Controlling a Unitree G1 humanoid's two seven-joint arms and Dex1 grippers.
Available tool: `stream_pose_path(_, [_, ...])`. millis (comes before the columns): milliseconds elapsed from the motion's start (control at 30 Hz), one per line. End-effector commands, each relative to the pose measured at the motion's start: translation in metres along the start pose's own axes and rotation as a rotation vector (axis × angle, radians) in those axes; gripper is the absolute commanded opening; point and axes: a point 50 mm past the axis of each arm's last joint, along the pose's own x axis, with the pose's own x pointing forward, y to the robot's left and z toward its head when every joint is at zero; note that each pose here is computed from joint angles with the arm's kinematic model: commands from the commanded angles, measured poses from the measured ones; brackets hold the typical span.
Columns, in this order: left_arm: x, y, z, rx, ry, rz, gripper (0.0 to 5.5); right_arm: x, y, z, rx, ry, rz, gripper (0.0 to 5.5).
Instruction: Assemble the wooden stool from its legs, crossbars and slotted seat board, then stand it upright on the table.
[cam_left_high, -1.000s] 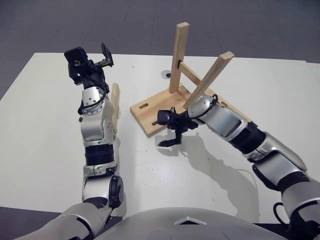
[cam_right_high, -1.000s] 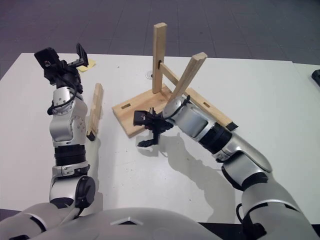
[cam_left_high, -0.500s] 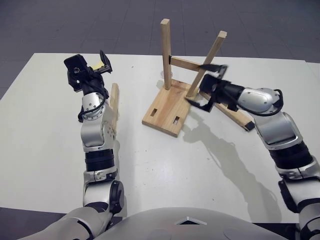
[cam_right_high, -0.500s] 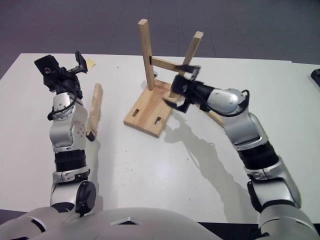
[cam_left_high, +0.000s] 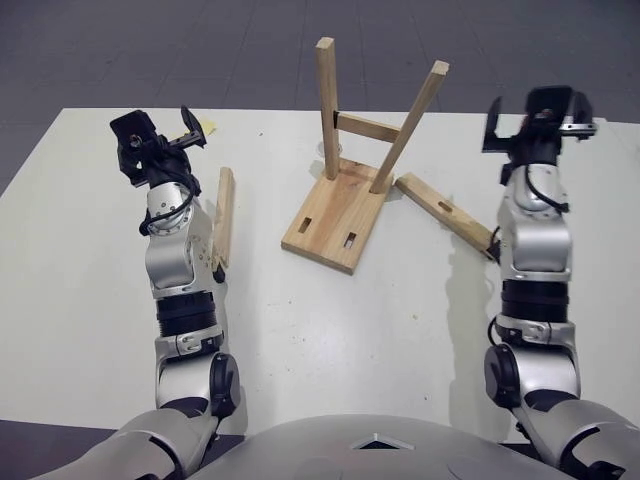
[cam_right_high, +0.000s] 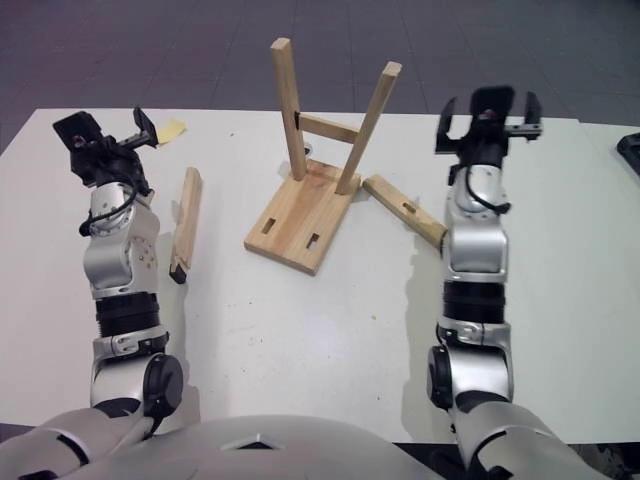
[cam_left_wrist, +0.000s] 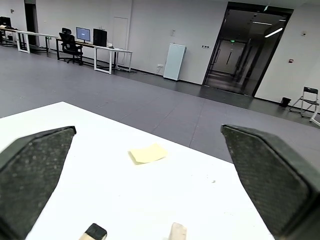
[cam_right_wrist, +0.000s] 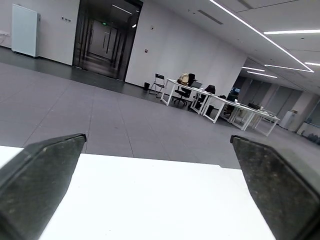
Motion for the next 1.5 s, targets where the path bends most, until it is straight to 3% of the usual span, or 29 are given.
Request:
stream_pose_path(33, [0.002,-0.011,-0.004,0.021,0.020,-0.046,5.40,0.010,0.031,0.023,-0.007,-0.095,0.046,5.36])
stream_pose_path(133, [0.001,-0.012,-0.007,0.039,0.030,-0.054,5.40,0.014,0.028,0.027,-0.035,-0.118,0.002,5.36])
stream_pose_path(267, [0.001,-0.009,-0.008,0.070,0.032,-0.055,5.40,0.010,-0.001,0.018,-0.054,-0.114,-0.075,5.36])
stream_pose_path(367, [-0.001,0.004,-0.005,0.145,0.009,-0.067,5.40,-0.001,-0.025,-0.004,-0.112,-0.065,-0.098,5.36])
stream_pose_path(633, [-0.017,0.030,-0.016,0.464,0.030,-0.349,5.40,-0.042,-0.068,-0.053,-0.164,0.074,-0.139,5.36])
stream_pose_path(867, [-0.002,0.090,-0.023,0.566,0.101,-0.233,5.40,-0.057,-0.071,-0.060,-0.148,0.105,-0.153,5.36])
stream_pose_path(1100, [-0.011,0.112,-0.072,0.571,0.319,-0.292,5.40,-0.063,-0.065,-0.061,-0.114,0.114,-0.149,5.36])
stream_pose_path(1367, [-0.012,0.124,-0.095,0.541,0.495,-0.316,5.40,-0.062,-0.058,-0.058,-0.085,0.114,-0.134,5.36])
stream_pose_path(1500, [-0.016,0.120,-0.104,0.387,0.646,-0.384,5.40,-0.062,-0.051,-0.052,-0.028,0.091,-0.107,5.36])
